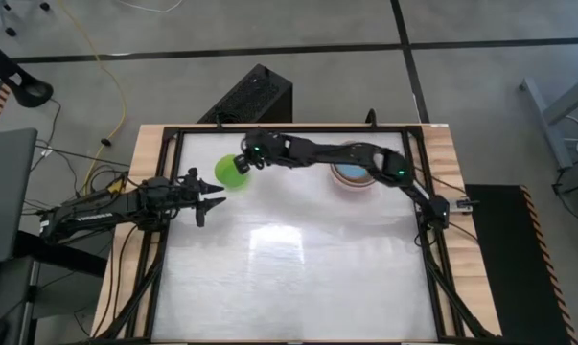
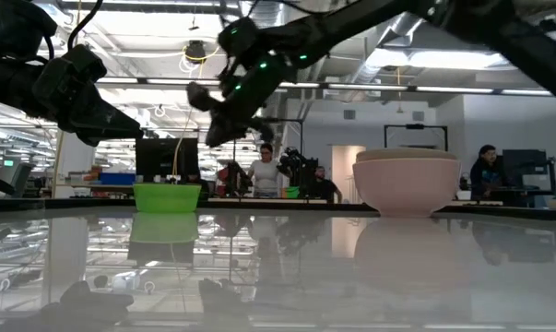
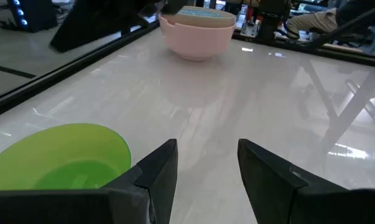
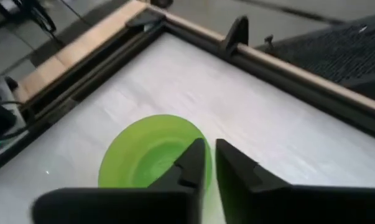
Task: Nest bowls inside each other
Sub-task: Stack the green bowl on top of the blue bowl
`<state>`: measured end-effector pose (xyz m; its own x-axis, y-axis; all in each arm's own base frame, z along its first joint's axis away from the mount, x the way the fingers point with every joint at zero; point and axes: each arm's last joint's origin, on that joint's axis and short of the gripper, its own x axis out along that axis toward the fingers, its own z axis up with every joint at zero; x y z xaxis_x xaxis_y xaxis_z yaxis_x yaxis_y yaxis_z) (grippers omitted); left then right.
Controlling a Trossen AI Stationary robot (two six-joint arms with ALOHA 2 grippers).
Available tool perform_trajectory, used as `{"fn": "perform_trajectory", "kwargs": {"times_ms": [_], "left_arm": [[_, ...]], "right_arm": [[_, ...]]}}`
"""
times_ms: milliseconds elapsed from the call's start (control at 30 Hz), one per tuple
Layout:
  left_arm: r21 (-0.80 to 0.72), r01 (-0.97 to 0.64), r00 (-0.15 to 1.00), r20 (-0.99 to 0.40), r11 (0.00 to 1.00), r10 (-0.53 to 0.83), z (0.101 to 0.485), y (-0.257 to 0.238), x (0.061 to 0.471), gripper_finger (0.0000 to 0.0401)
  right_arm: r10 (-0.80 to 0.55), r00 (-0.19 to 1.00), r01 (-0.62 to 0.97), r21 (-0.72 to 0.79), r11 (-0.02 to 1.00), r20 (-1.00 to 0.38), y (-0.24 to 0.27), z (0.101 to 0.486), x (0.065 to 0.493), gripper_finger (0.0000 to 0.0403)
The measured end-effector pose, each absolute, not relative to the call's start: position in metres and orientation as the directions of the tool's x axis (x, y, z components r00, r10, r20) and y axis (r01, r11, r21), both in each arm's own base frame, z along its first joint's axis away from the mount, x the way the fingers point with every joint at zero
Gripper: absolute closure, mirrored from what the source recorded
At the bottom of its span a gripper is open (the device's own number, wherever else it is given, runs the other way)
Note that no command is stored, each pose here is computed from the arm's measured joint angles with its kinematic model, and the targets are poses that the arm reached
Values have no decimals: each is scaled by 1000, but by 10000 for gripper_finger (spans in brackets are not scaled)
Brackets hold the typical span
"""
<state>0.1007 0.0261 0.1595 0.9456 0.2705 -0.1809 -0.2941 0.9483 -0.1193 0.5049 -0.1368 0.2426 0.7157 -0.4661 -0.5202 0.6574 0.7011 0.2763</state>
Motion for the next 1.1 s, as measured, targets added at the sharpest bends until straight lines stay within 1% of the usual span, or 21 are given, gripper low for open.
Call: {"fn": "perform_trajectory", "kwargs": {"times_ms": [200,300,367,500,600,767,867,1000,1100], "left_arm": [[-119,-294,946,-181,948,271,159,26,101,244],[-119,-294,946,-181,948,271,160,26,101,244],[-119,-294,945,-181,948,271,160,26,101,244],[-119,-295,945,-181,948,272,160,26,101,244],[-119,-296,945,-181,948,272,160,26,101,244],[-119,-296,945,-181,948,273,160,26,101,243],[-119,-296,945,-181,948,273,159,26,101,244],[-119,-297,945,-180,948,273,160,26,101,243],[-119,-298,944,-181,947,275,160,26,101,244]], "right_arm": [[-439,677,668,243,703,-591,-153,233,530,264],[-380,696,633,270,726,-609,-159,221,537,223],[-343,714,615,313,724,-610,-164,212,539,199],[-329,676,645,313,697,-660,-170,200,535,166],[-327,661,653,303,694,-676,-171,197,534,159],[-324,663,649,303,698,-675,-166,197,536,159],[-312,646,676,332,658,-697,-160,193,535,162],[-302,623,689,325,647,-721,-155,182,534,177],[-285,623,701,359,617,-728,-151,176,535,205]]}}
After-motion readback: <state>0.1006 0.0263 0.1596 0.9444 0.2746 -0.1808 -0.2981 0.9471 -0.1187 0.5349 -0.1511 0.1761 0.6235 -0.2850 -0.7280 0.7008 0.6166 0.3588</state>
